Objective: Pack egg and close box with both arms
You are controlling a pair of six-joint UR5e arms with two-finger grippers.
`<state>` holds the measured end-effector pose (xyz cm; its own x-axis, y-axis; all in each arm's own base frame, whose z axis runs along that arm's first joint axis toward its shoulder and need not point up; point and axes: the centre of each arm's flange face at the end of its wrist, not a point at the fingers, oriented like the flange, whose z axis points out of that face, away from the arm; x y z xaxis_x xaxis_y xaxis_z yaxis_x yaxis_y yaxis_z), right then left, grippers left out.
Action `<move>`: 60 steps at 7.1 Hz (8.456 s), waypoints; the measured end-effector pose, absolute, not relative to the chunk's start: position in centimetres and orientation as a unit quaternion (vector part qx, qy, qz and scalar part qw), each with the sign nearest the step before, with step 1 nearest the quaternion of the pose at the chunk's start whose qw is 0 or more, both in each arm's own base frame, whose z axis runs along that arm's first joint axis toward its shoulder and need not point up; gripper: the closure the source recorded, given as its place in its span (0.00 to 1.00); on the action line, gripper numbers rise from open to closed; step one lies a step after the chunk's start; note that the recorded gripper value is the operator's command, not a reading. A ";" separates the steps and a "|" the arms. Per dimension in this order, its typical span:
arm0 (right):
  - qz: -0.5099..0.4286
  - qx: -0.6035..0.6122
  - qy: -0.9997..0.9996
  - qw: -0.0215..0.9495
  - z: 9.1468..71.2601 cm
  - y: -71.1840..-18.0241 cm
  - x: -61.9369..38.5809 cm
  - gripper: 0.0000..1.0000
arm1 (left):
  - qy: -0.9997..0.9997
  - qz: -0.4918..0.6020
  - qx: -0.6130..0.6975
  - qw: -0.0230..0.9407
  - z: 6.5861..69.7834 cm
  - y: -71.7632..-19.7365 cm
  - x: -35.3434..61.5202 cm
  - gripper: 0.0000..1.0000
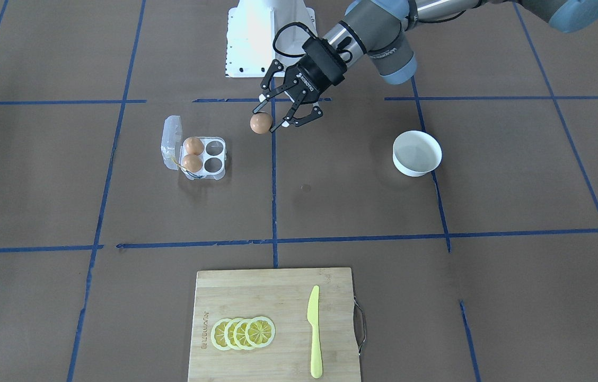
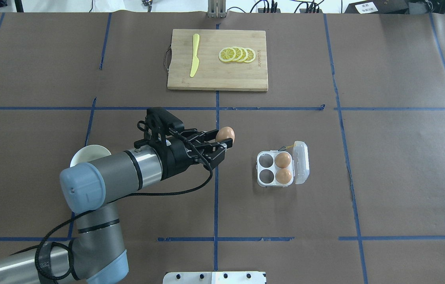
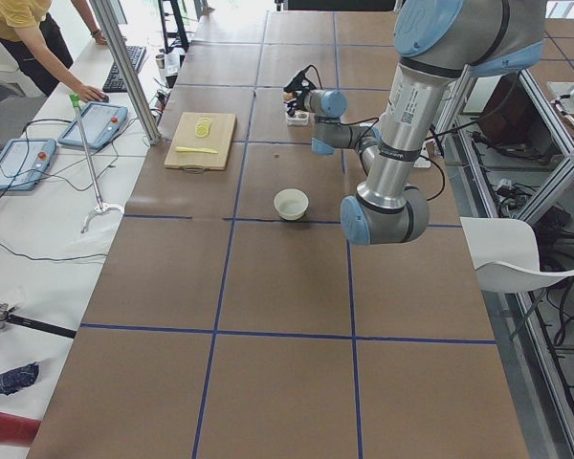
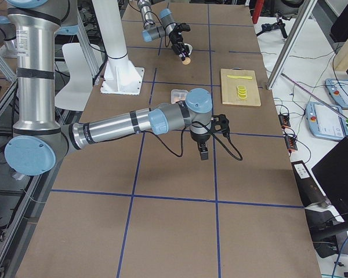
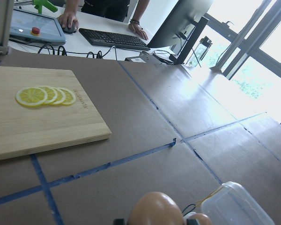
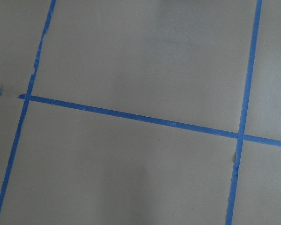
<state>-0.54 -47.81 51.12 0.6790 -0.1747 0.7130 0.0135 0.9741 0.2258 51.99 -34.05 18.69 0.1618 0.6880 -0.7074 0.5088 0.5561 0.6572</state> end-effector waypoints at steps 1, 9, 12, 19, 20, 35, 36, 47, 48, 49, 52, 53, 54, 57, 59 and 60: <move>-0.052 0.101 -0.397 0.911 51.1 -47.8 -0.5 0.00 | 0.636 0.103 0.502 0.577 19.0 -33.3 53.7 1.00; -0.051 0.102 -0.397 0.911 51.1 -47.8 -0.5 0.00 | 0.569 0.193 0.558 0.573 19.4 -34.0 65.3 1.00; -0.051 0.103 -0.397 0.911 51.1 -47.8 -0.4 0.00 | 0.568 0.199 0.556 0.573 18.6 -33.7 66.3 0.94; -0.050 0.102 -0.396 0.911 51.2 -47.8 -0.4 0.00 | 0.563 0.208 0.547 0.583 18.6 -33.0 67.5 0.46; -0.050 0.102 -0.396 0.911 51.2 -47.8 -0.4 0.00 | 0.563 0.208 0.547 0.583 18.6 -33.0 67.5 0.36; -0.048 0.099 -0.397 0.911 51.4 -47.7 -0.4 0.00 | 0.373 0.242 0.328 0.834 19.5 -51.4 35.5 0.00; -0.048 0.099 -0.396 0.911 51.4 -47.7 -0.4 0.00 | 0.331 0.245 0.319 0.854 22.8 -54.1 28.6 0.00; -0.032 0.086 -0.433 0.897 48.1 -47.1 -8.6 0.00 | 0.341 0.124 0.057 0.930 62.7 -48.2 -7.8 0.00; -0.022 0.084 -0.456 0.886 46.5 -46.1 -13.4 0.00 | 0.341 0.126 0.059 0.930 62.5 -48.3 -7.8 0.00; 0.000 0.078 -0.468 0.880 45.1 -44.8 -18.8 0.00 | 0.341 0.127 0.061 0.930 62.3 -48.4 -7.8 0.00; 0.050 0.077 -0.489 0.867 39.4 -40.1 -34.5 0.00 | 0.340 0.129 0.067 0.929 61.7 -48.9 -7.8 0.00; 0.059 0.078 -0.501 0.860 37.5 -39.3 -36.9 0.00 | 0.340 0.130 0.069 0.929 61.5 -49.0 -7.8 0.00; 0.074 0.079 -0.520 0.847 35.4 -38.9 -38.4 0.00 | 0.340 0.131 0.070 0.929 61.3 -49.2 -7.7 0.00; 0.088 0.092 -0.577 0.807 32.0 -38.9 -38.2 0.00 | 0.340 0.132 0.073 0.928 61.1 -49.4 -7.7 0.00; 0.088 0.070 -0.479 0.871 32.5 -42.5 -36.7 0.00 | 0.339 0.132 0.074 0.928 61.0 -49.5 -7.7 0.00; 0.054 0.077 -0.433 0.896 33.4 -43.9 -35.2 0.00 | 0.339 0.132 0.073 0.928 61.1 -49.5 -7.7 0.00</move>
